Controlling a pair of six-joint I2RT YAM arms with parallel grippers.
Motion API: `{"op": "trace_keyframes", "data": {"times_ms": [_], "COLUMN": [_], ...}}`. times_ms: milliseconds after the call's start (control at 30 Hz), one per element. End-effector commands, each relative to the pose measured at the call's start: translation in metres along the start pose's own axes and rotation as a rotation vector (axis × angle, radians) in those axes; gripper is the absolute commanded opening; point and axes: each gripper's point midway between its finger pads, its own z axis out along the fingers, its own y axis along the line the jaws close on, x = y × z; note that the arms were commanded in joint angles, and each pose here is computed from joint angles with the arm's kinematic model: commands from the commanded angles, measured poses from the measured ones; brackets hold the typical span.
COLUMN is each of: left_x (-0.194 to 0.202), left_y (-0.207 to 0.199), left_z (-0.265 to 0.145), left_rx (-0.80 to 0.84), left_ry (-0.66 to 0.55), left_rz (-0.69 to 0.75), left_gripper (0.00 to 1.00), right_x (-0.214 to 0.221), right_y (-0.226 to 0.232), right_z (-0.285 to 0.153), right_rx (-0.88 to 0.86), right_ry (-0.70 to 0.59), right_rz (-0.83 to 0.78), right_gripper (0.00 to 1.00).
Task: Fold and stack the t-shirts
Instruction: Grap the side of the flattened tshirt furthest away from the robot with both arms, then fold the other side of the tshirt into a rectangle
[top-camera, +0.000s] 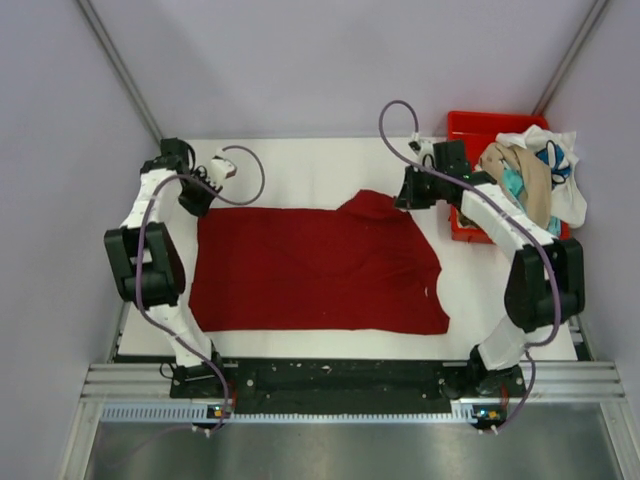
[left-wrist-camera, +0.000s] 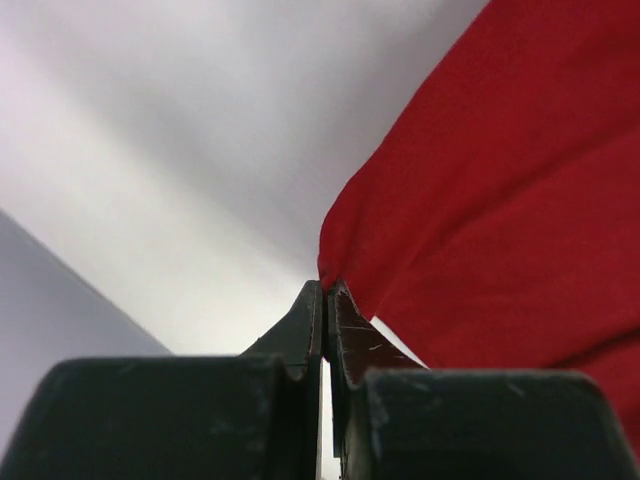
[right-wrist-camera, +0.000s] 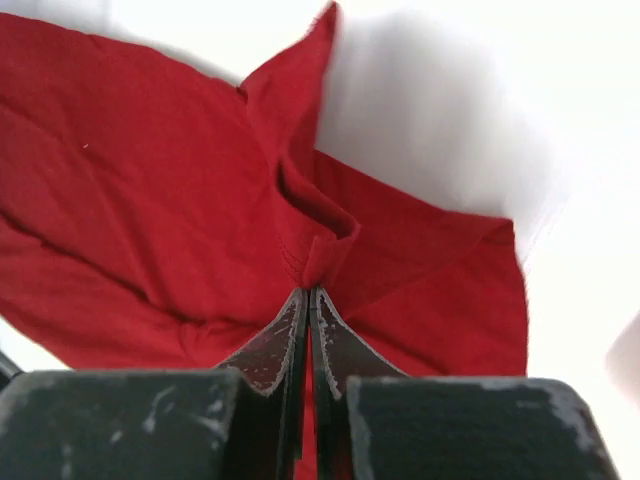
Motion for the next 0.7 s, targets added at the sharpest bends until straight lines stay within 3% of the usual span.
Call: {"op": "trace_keyframes", "data": {"times_ms": [0, 267, 400, 667], "left_x": [0.007, 0.087, 0.112, 0.123], "left_y": [-0.027, -0.096, -0.101, -0.075], "left_z": [-0.047, -0.051, -0.044, -0.032], "left_rx": [-0.047, -0.025, -0.022, -0.103], "left_ry": [-0.068, 0.040, 0.120, 0.203], "left_rz": [0.065, 0.199, 0.203, 0.199], "left_gripper": [0.00, 0.00, 0.00, 0.00], "right_x": [-0.002, 0.106, 0.147, 0.169], "right_y": [0.037, 0.032, 0.022, 0.012], "right_z": [-0.063, -0.100, -0.099, -0.094], "right_rx": [-0.051, 0.006, 0.039, 0.086], "right_ry": [-0.129, 0.003, 0.050, 0.101], "right_rz": [-0.018, 0.125, 0.192, 0.236], "right_gripper": [0.00, 0.00, 0.00, 0.00]}}
